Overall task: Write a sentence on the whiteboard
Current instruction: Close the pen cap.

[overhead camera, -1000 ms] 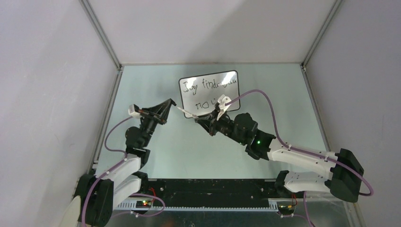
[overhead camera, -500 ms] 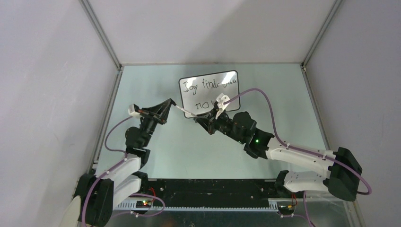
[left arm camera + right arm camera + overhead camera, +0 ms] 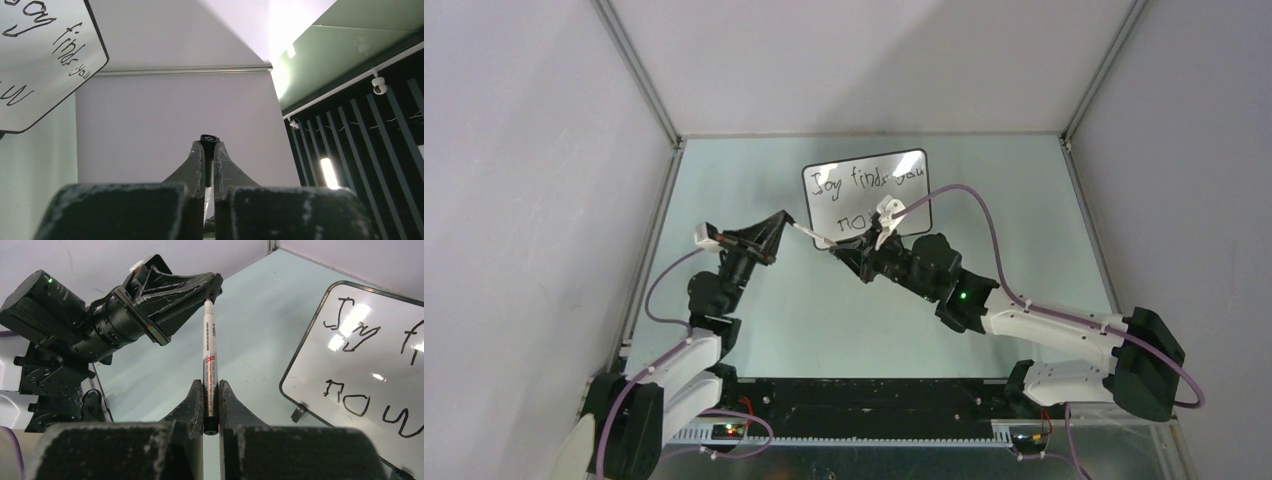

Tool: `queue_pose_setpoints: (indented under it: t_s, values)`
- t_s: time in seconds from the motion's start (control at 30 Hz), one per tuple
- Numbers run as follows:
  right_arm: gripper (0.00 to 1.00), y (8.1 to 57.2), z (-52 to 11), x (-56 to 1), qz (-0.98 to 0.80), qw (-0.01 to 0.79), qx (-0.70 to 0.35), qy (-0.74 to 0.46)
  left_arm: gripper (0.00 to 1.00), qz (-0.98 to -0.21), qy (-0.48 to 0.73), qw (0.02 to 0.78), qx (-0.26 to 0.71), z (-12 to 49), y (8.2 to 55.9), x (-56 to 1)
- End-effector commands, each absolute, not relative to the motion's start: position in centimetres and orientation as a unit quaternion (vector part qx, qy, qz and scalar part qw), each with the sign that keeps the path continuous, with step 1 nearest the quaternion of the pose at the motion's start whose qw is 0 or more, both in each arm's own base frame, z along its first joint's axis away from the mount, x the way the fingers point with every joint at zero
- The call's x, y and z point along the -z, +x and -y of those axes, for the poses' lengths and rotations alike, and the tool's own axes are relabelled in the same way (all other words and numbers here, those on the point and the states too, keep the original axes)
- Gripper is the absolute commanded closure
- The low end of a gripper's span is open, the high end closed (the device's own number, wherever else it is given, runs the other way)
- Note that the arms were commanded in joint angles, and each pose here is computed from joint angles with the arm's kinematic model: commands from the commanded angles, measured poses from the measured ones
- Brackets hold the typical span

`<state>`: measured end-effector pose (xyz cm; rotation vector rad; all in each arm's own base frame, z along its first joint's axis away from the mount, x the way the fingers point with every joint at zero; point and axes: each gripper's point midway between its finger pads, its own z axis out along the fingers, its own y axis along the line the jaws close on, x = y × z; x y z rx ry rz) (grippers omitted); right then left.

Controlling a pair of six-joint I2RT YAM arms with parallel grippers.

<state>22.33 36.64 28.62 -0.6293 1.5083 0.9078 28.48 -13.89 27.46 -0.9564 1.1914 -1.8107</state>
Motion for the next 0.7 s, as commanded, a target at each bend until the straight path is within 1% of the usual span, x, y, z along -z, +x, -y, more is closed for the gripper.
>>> queue_pose_setpoints:
  t_s: [0.0, 0.23, 0.47, 0.67]
  values:
    - [1.0, 23.0, -37.1, -31.8, -0.62, 0.623, -0.402, -0.258, 1.0, -0.461, -0.357, 0.38, 0.718, 14.1, 27.8, -28.4]
    - [1.0, 23.8, -38.0, -31.3, -0.632, 0.636, -0.367, -0.248, 1.0, -0.462, -0.357, 0.392, 0.711, 13.9, 27.9, -28.4]
    - [1.0, 24.1, -40.2, -30.6, -0.638, 0.656, -0.295, -0.274, 1.0, -0.466, -0.342, 0.409, 0.706, 14.2, 28.0, -28.7]
    - [1.0, 24.4, -41.9, -29.9, -0.648, 0.645, -0.278, -0.295, 1.0, -0.485, -0.319, 0.405, 0.706, 15.2, 28.0, -28.6]
